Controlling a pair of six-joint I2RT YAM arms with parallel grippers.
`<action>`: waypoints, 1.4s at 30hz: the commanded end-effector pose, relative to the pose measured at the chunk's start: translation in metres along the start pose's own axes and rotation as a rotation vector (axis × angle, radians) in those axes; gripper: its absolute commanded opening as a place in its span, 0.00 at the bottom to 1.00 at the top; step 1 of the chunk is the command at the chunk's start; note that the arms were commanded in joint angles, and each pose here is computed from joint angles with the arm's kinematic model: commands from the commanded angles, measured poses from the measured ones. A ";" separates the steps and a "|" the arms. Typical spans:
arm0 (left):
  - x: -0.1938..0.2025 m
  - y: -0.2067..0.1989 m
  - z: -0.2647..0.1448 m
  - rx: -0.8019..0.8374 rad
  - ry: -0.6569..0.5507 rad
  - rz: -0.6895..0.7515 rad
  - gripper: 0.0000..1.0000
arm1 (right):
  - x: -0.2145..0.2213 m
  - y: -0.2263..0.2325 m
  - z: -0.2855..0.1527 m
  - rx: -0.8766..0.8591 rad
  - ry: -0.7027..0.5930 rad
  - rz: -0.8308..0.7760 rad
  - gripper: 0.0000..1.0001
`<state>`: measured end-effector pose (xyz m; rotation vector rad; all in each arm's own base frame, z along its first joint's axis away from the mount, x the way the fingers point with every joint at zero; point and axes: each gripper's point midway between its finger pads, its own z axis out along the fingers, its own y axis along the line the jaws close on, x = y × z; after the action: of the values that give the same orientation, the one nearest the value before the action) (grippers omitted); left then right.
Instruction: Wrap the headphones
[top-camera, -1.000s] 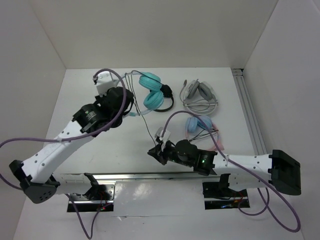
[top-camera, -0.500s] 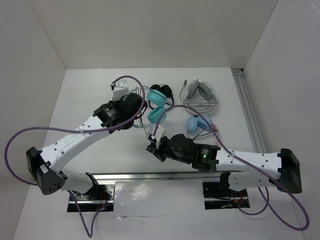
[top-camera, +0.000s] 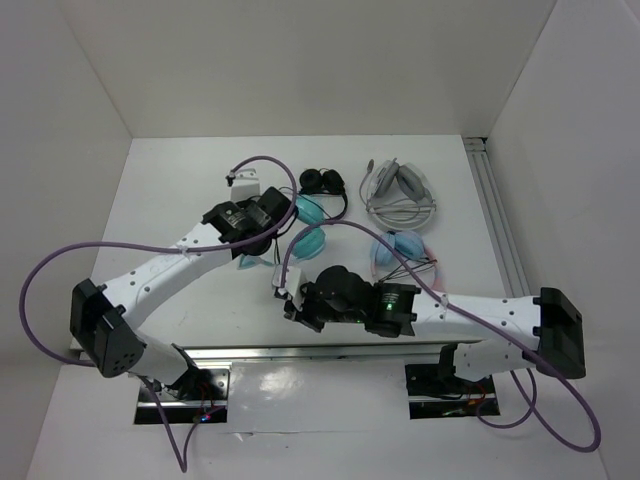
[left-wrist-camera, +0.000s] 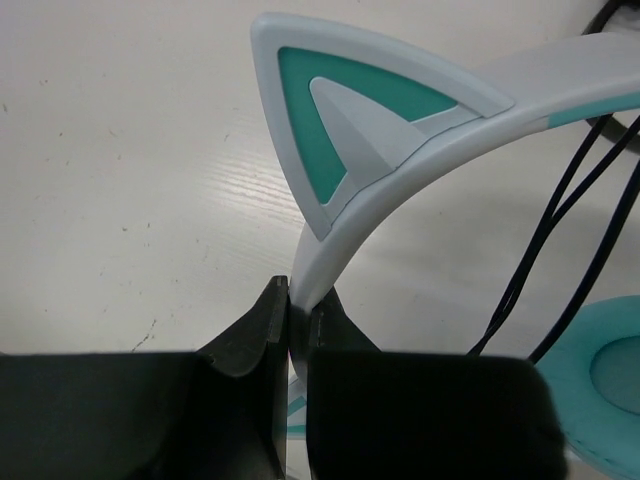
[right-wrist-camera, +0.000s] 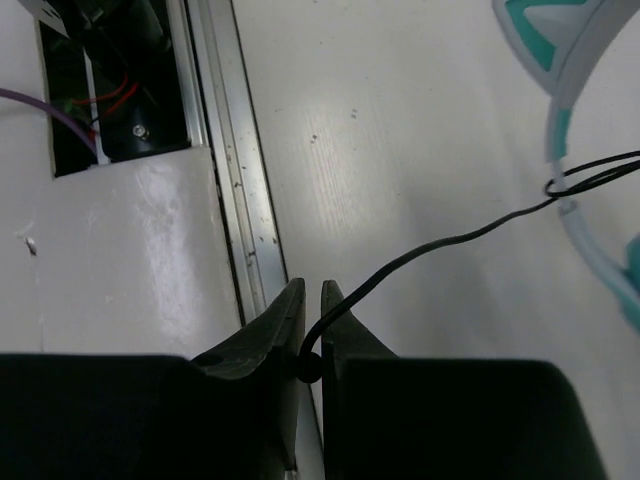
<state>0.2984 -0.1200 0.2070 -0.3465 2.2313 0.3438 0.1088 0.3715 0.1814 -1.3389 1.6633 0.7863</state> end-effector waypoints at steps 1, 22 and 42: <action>0.002 -0.005 0.003 0.032 -0.023 -0.017 0.00 | -0.043 -0.002 -0.023 0.005 -0.051 -0.111 0.00; 0.122 -0.044 -0.077 0.521 0.101 0.673 0.00 | -0.085 -0.047 -0.097 0.329 0.032 -0.186 0.00; 0.111 -0.020 -0.136 0.819 0.074 0.747 0.00 | -0.092 -0.100 -0.159 0.752 -0.156 -0.120 0.00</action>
<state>0.1602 -0.2131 0.2136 0.7417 2.2483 -0.2585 0.1457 0.2810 0.2707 -1.1948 1.5696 0.1868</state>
